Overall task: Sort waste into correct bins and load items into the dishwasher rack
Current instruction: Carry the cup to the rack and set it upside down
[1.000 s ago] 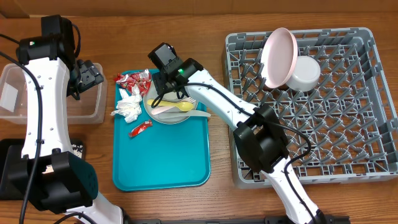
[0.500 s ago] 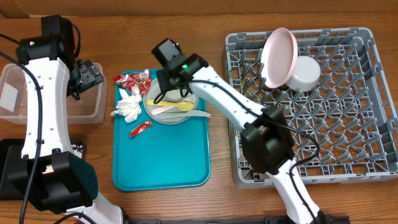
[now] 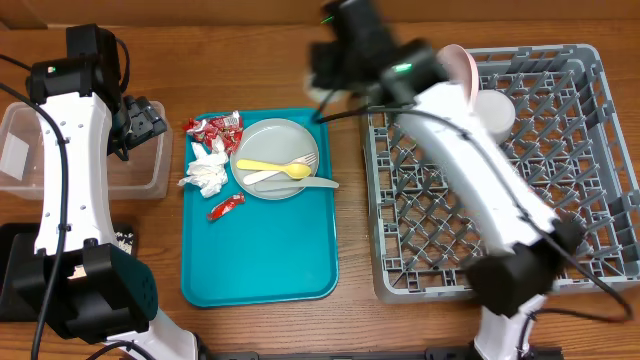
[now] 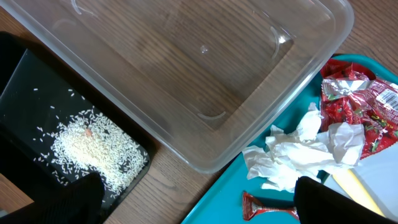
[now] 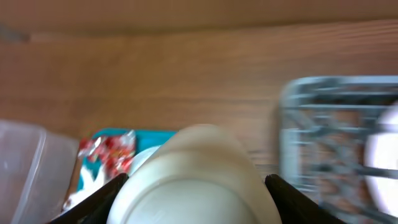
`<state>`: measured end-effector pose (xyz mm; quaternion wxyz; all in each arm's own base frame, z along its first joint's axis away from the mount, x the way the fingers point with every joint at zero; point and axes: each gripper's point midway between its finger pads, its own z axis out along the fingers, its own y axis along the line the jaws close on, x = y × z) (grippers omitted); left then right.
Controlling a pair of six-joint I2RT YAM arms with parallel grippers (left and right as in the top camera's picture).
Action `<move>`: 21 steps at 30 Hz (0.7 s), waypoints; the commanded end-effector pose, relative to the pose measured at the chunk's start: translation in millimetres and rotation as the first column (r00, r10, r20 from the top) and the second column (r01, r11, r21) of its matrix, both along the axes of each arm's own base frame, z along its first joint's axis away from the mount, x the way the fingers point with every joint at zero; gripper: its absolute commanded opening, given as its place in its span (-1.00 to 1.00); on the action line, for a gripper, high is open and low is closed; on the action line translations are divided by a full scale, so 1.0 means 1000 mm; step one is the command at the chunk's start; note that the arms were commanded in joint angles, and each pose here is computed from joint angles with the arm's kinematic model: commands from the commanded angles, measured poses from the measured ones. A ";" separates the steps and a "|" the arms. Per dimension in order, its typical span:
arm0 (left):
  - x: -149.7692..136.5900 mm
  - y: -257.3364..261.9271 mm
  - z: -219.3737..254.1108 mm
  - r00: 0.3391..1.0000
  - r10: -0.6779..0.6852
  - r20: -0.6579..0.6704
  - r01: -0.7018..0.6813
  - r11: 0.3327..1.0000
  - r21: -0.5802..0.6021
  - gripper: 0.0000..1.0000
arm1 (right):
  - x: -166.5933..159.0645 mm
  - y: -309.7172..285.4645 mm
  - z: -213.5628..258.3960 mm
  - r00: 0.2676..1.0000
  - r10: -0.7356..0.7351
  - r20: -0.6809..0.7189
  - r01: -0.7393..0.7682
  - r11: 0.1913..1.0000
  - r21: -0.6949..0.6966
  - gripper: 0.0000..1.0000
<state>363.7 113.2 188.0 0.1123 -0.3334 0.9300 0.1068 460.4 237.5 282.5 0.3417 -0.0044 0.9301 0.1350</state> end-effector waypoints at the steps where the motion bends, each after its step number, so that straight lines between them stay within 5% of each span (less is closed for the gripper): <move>1: 0.001 0.005 0.001 1.000 0.012 0.002 -0.012 1.000 0.016 1.00 | 0.000 -0.065 0.045 0.990 -0.124 0.060 0.122 0.992 0.032 -0.33; 9: 0.001 0.005 0.001 1.000 0.013 0.002 -0.013 1.000 0.016 1.00 | -0.012 -0.224 0.052 0.901 -0.433 -0.008 0.433 0.901 -0.006 -0.33; 21: 0.002 0.005 0.002 1.000 0.013 0.006 -0.013 1.000 0.017 1.00 | -0.049 -0.374 0.034 0.699 -0.709 -0.094 0.707 0.705 -0.061 -0.33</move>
